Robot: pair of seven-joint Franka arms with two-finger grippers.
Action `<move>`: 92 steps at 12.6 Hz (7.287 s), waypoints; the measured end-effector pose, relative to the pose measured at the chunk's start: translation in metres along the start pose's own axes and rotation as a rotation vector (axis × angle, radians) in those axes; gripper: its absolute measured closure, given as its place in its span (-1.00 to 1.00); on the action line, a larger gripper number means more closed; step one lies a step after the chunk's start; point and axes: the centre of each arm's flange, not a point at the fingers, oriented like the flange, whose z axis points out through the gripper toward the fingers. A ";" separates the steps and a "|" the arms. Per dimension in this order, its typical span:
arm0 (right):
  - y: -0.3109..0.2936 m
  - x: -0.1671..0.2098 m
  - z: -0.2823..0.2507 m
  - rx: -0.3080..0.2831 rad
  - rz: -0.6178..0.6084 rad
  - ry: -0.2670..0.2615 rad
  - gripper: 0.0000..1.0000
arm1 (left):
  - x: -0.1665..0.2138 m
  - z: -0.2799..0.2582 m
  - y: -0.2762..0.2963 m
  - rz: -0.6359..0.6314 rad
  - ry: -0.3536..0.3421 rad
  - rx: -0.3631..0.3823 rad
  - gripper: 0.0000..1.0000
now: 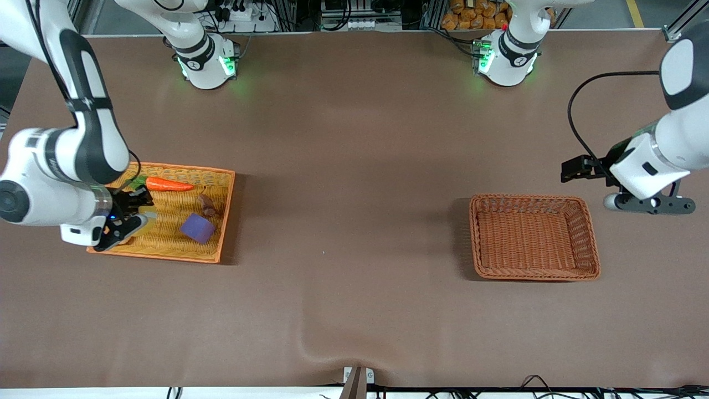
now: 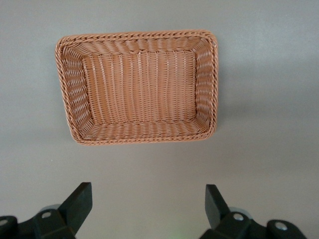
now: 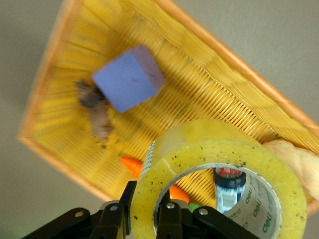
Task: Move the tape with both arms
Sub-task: 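Carry the tape with the right gripper while the left gripper approaches, then set the tape on the table and open the right gripper, then grasp the tape with the left gripper while the right gripper withdraws, then lift the tape with the left gripper and carry it to the basket, then lower the tape into the brown basket and open the left gripper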
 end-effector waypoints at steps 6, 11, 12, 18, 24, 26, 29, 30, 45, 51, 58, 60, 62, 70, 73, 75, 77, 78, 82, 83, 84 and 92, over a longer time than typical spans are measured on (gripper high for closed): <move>-0.234 0.104 -0.076 -0.108 0.154 0.135 0.55 | -0.045 0.023 -0.017 -0.035 0.096 0.006 -1.00; -0.387 0.219 0.029 0.011 0.301 0.262 0.55 | -0.027 -0.016 -0.098 -0.193 0.193 -0.047 -1.00; -0.396 0.238 0.058 0.042 0.318 0.285 0.55 | -0.018 -0.009 -0.095 -0.192 0.183 -0.058 -1.00; -0.510 0.287 0.156 0.097 0.423 0.320 0.55 | 0.035 0.051 0.026 -0.218 0.079 -0.077 -1.00; -0.502 0.290 0.158 0.073 0.479 0.329 0.45 | 0.056 0.164 0.143 -0.084 -0.055 -0.042 -1.00; -0.489 0.294 0.150 0.047 0.484 0.355 0.01 | 0.066 0.193 0.141 -0.091 -0.085 -0.036 -1.00; -0.479 0.296 0.116 0.048 0.493 0.395 -0.67 | 0.075 0.210 0.137 -0.102 -0.073 -0.039 -1.00; -0.462 0.293 0.095 0.037 0.509 0.381 -0.85 | 0.079 0.216 0.139 -0.101 -0.061 -0.042 -1.00; -0.149 0.016 -0.195 -0.048 0.594 0.327 -1.00 | 0.004 0.312 0.382 -0.076 -0.074 0.069 -1.00; -0.087 -0.106 -0.223 -0.038 0.623 0.285 -1.00 | 0.012 0.344 0.393 -0.090 -0.031 0.069 -1.00; -0.053 -0.141 -0.228 -0.042 0.612 0.298 -1.00 | 0.010 0.372 0.409 -0.272 0.030 0.025 -0.34; -0.056 -0.139 -0.227 -0.042 0.606 0.293 -1.00 | 0.011 0.374 0.409 -0.280 0.031 0.027 0.09; -0.053 -0.141 -0.227 -0.047 0.609 0.291 -1.00 | 0.015 0.370 0.408 -0.294 0.040 0.022 0.54; -0.055 -0.140 -0.228 -0.091 0.603 0.278 -1.00 | 0.030 0.248 0.365 -0.519 0.034 0.091 0.56; -0.051 -0.142 -0.227 -0.090 0.611 0.278 -1.00 | 0.066 0.199 0.268 -0.714 0.044 0.124 0.56; -0.051 -0.141 -0.226 -0.089 0.610 0.275 -1.00 | 0.092 0.193 0.188 -0.843 0.026 0.125 0.56; -0.050 -0.140 -0.224 -0.087 0.610 0.270 -1.00 | 0.105 0.198 0.122 -0.939 0.003 0.128 0.56; -0.050 -0.139 -0.223 -0.086 0.610 0.268 -1.00 | 0.107 0.201 0.100 -0.971 -0.004 0.127 0.56; -0.049 -0.138 -0.221 -0.085 0.610 0.265 -1.00 | 0.096 0.226 0.064 -1.015 0.033 0.087 0.56; -0.049 -0.139 -0.222 -0.085 0.611 0.265 -1.00 | 0.087 0.237 0.063 -1.014 0.028 0.089 0.56; -0.048 -0.139 -0.222 -0.086 0.613 0.267 -1.00 | 0.080 0.246 0.061 -1.013 0.022 0.095 0.56; -0.048 -0.143 -0.234 -0.095 0.616 0.293 -1.00 | 0.043 0.279 -0.003 -1.077 0.066 0.074 0.56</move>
